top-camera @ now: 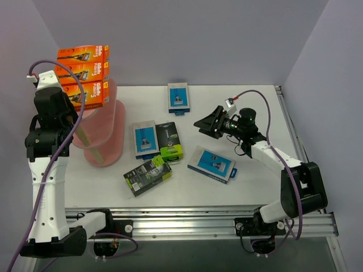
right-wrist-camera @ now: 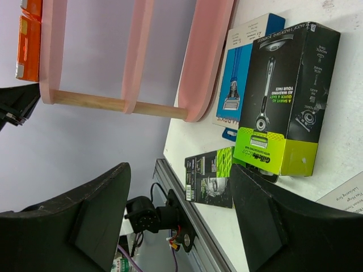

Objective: Place and organize the shaving razors onto the shelf
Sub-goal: Place the shaving razor onto shelf

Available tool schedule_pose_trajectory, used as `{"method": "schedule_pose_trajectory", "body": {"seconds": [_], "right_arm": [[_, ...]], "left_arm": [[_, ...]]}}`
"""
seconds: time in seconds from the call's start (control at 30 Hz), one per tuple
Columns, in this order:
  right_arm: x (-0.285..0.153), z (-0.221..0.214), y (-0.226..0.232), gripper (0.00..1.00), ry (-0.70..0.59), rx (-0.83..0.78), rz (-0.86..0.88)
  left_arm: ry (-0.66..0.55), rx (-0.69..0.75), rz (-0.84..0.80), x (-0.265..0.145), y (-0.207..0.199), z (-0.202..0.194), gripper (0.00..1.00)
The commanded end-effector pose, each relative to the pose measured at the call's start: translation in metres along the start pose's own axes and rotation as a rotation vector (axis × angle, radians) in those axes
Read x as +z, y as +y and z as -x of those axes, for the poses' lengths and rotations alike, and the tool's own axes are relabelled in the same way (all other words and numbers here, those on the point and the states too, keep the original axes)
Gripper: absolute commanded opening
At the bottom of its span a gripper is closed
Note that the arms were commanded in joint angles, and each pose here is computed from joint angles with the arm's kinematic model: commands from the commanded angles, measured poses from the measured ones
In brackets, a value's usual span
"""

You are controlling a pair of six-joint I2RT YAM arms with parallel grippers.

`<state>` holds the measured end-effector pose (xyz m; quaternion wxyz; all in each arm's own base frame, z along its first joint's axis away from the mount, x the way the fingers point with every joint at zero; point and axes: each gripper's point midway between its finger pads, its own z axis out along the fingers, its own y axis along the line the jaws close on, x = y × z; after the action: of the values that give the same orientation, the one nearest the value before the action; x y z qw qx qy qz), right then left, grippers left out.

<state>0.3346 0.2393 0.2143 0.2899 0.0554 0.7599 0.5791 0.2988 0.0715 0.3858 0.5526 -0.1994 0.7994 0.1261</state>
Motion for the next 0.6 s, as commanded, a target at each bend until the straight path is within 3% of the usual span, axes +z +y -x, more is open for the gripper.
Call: {"method": "schedule_pose_trajectory", "body": {"seconds": [0.0, 0.57], "right_arm": [[-0.001, 0.008, 0.015, 0.66, -0.009, -0.06, 0.062], [0.0, 0.011, 0.012, 0.66, -0.014, -0.053, 0.058]], "left_arm": [[-0.051, -0.018, 0.008, 0.003, 0.001, 0.014, 0.26], [-0.04, -0.049, -0.079, -0.005, -0.011, 0.013, 0.26]]}}
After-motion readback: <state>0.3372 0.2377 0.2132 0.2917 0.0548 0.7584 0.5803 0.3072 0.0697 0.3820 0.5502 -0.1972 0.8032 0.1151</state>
